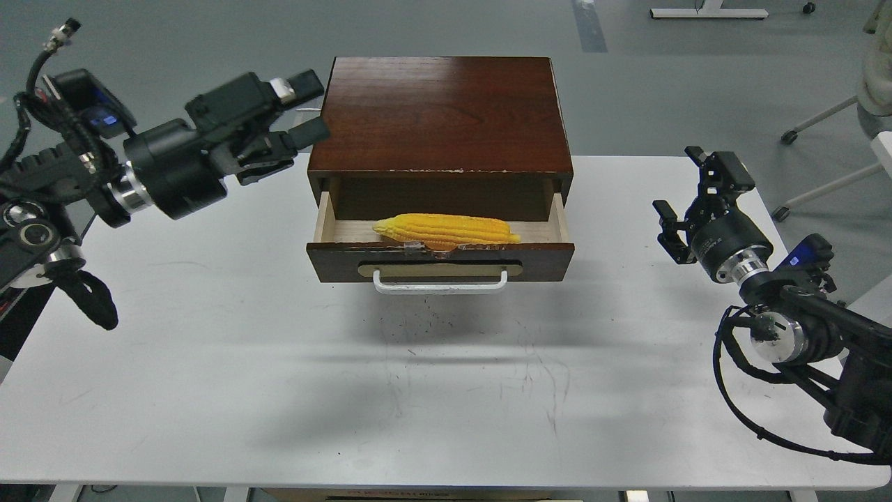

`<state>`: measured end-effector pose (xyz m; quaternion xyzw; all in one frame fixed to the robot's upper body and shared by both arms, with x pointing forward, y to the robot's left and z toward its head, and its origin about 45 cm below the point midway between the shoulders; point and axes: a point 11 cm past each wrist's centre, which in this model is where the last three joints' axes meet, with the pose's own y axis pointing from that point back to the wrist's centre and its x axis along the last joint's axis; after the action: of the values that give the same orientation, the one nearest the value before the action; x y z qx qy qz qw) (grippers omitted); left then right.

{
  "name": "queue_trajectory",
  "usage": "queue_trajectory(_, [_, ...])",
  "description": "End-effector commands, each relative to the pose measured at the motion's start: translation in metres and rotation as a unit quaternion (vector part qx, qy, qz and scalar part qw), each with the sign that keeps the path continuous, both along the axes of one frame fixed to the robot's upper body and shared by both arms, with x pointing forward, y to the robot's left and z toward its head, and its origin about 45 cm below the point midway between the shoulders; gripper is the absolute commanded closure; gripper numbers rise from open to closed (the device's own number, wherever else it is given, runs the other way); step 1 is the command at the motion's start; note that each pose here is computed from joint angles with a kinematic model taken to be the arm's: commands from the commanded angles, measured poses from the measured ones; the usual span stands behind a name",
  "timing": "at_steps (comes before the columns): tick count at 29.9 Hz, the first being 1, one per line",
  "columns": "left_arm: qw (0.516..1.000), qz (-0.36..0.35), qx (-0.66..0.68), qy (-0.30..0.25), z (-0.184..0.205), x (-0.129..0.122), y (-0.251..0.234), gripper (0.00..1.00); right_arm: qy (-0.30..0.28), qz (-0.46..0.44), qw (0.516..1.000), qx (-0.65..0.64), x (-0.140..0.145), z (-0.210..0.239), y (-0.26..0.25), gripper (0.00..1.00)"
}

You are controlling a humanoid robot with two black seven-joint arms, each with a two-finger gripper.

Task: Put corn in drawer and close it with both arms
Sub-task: 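Bring the left gripper down in front of the drawer's white handle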

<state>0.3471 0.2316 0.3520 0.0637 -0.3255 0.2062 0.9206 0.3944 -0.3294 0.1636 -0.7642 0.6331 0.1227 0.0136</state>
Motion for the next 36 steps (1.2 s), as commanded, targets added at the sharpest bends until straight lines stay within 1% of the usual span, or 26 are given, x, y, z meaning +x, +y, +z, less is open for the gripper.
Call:
queue_trajectory(1, [0.987,-0.053,0.113,-0.098,0.001,-0.018,-0.028,0.0,0.006,0.002,1.0,-0.001,-0.003,-0.005,0.001,0.0])
queue_trajectory(3, [0.967,-0.083,0.183,-0.159,-0.006,-0.032,-0.042,0.0,0.007,0.002,1.0,-0.002,-0.004,-0.006,0.001,0.0])
queue_trajectory(4, [0.962,-0.092,0.194,-0.169,-0.009,-0.036,-0.047,0.0,0.007,0.003,1.0,-0.003,-0.004,-0.006,0.001,0.0])
queue_trajectory(5, [0.954,-0.115,0.214,-0.178,-0.02,-0.043,-0.058,0.01,0.006,0.003,1.0,-0.004,-0.004,-0.006,0.001,0.0])
queue_trajectory(7, [0.946,-0.138,0.231,-0.179,-0.035,-0.051,-0.068,0.02,0.006,0.004,1.0,-0.004,-0.004,-0.006,0.001,0.0])
queue_trajectory(10, [0.939,-0.168,0.255,-0.159,-0.063,-0.065,-0.074,0.07,0.007,0.005,1.0,-0.006,-0.005,-0.007,0.001,0.0])
queue_trajectory(12, [0.937,-0.181,0.262,-0.143,-0.077,-0.072,-0.075,0.13,0.007,0.005,1.0,-0.006,-0.005,-0.007,0.0,0.0])
queue_trajectory(13, [0.937,-0.186,0.263,-0.136,-0.082,-0.075,-0.076,0.18,0.008,0.004,1.0,-0.006,-0.005,-0.007,0.0,0.0])
queue_trajectory(14, [0.936,-0.196,0.266,-0.122,-0.091,-0.081,-0.077,0.34,0.009,0.004,1.0,-0.006,-0.006,-0.008,0.0,0.0])
queue_trajectory(15, [0.936,-0.204,0.266,-0.107,-0.1,-0.086,-0.077,0.52,0.012,0.003,1.0,-0.006,-0.008,-0.01,-0.001,0.0])
queue_trajectory(16, [0.936,-0.207,0.266,-0.098,-0.105,-0.088,-0.077,0.6,0.013,0.003,1.0,-0.006,-0.009,-0.012,-0.001,0.0])
queue_trajectory(17, [0.94,-0.205,0.26,-0.084,-0.113,-0.092,-0.075,0.75,0.014,0.003,1.0,-0.006,-0.009,-0.012,-0.001,0.0])
queue_trajectory(19, [0.946,-0.196,0.249,-0.064,-0.123,-0.095,-0.072,0.87,0.015,0.004,1.0,-0.006,-0.01,-0.013,0.0,0.0])
queue_trajectory(20, [0.953,-0.187,0.236,-0.041,-0.131,-0.098,-0.069,0.95,0.016,0.003,1.0,-0.006,-0.01,-0.014,-0.001,0.0])
queue_trajectory(21, [0.956,-0.183,0.23,-0.028,-0.135,-0.1,-0.067,0.98,0.016,0.003,1.0,-0.006,-0.011,-0.014,-0.001,0.0])
queue_trajectory(23, [0.966,-0.169,0.197,0.02,-0.144,-0.106,-0.063,1.0,0.019,0.003,1.0,-0.006,-0.013,-0.017,-0.001,0.0])
queue_trajectory(24, [0.968,-0.163,0.19,0.031,-0.145,-0.106,-0.062,1.0,0.02,0.003,1.0,-0.005,-0.013,-0.017,-0.001,0.0])
queue_trajectory(25, [0.973,-0.149,0.171,0.049,-0.147,-0.103,-0.06,1.0,0.02,0.004,1.0,-0.006,-0.014,-0.017,-0.001,0.0])
queue_trajectory(27, [0.978,-0.132,0.151,0.064,-0.147,-0.099,-0.057,1.0,0.019,0.004,1.0,-0.007,-0.014,-0.017,-0.002,0.0])
queue_trajectory(31, [0.985,-0.087,0.095,0.114,-0.147,-0.086,-0.054,1.0,0.024,0.002,1.0,-0.007,-0.017,-0.02,-0.004,0.0])
queue_trajectory(36, [0.986,-0.047,0.088,0.132,-0.156,-0.074,-0.051,1.0,0.023,0.001,1.0,-0.009,-0.017,-0.019,-0.005,0.0])
